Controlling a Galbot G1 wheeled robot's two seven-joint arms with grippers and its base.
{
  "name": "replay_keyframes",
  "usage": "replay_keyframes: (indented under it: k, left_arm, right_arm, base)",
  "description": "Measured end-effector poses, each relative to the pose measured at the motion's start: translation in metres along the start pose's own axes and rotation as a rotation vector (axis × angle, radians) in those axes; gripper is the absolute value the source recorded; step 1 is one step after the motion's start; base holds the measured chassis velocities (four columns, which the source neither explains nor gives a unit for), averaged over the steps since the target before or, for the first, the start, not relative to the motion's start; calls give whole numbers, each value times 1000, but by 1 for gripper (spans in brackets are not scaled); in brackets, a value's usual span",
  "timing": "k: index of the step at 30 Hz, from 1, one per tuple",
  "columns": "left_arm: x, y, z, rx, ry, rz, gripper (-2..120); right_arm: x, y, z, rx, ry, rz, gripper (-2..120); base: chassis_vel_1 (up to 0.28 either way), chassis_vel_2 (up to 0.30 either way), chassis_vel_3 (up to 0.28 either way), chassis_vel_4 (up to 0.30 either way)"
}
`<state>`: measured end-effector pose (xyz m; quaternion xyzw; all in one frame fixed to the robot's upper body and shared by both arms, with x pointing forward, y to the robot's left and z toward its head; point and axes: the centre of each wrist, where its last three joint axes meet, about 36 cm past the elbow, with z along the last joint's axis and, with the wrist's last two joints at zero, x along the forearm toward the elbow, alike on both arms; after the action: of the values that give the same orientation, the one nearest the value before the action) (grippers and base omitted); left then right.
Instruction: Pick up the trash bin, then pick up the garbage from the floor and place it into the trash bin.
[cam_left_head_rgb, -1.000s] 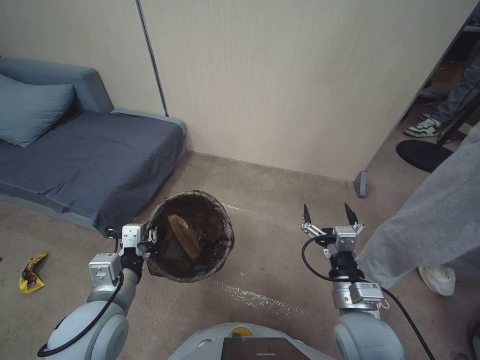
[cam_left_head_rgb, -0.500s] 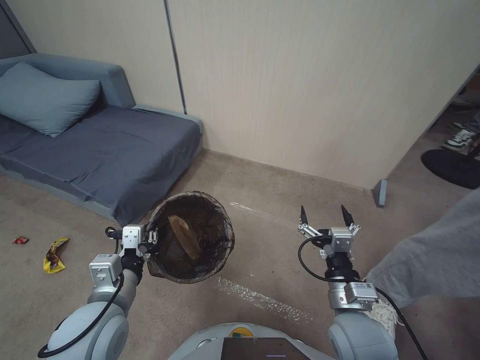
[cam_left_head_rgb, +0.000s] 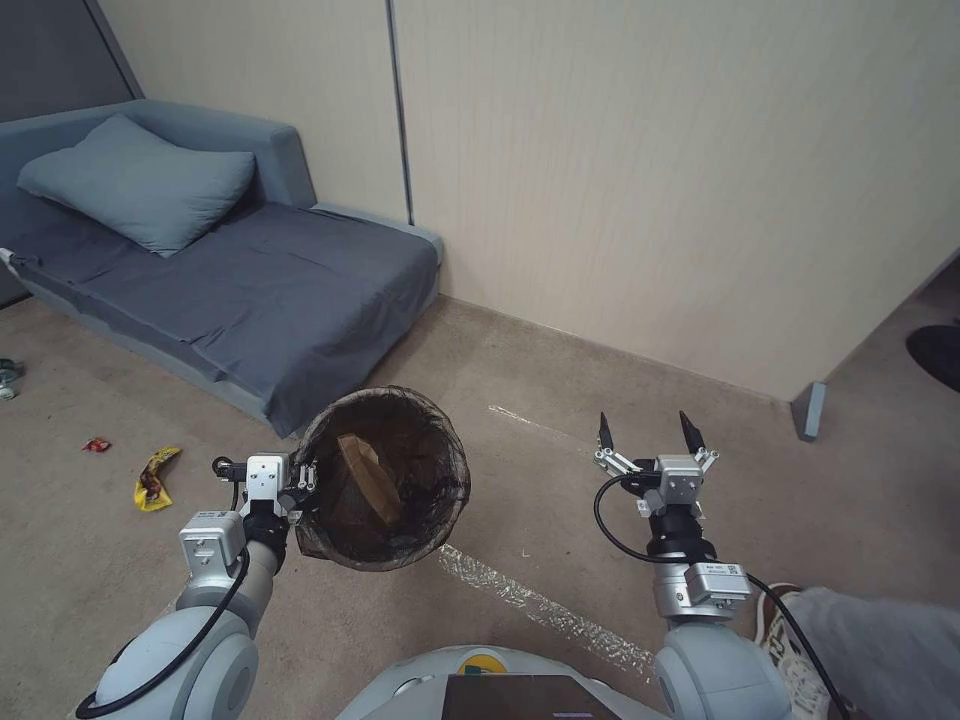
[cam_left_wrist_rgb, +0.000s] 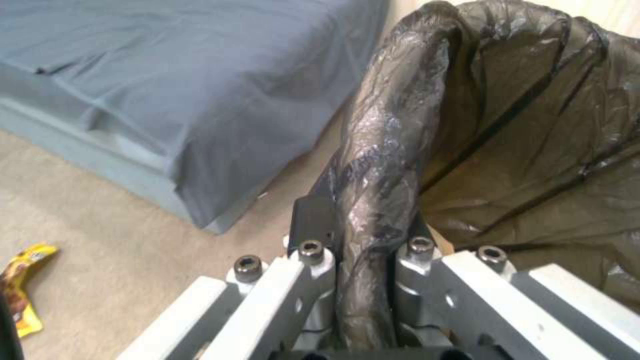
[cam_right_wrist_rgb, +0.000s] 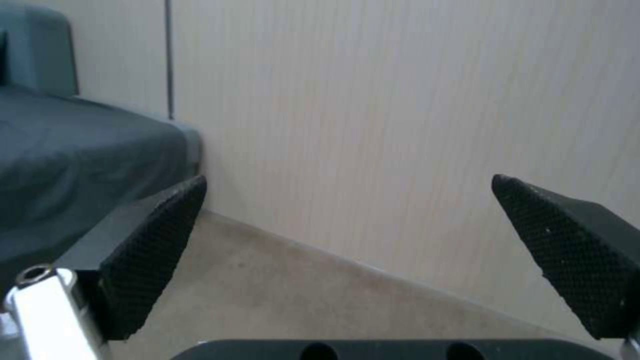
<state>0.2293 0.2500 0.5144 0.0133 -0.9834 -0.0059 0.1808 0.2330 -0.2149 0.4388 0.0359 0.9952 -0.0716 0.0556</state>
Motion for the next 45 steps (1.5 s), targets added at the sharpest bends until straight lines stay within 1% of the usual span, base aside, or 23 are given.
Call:
replay_keyframes:
  k: [17,45]
  left_arm:
    - [2,0,3,2,14,-10,5]
    - [3,0,4,8,17,-18,5]
  right_arm:
    - [-1,2,0,-4,7,-6,100]
    - [-3,2,0,-7,20,11,100]
  base:
    - [48,38,45,49]
    - [65,68,64,68]
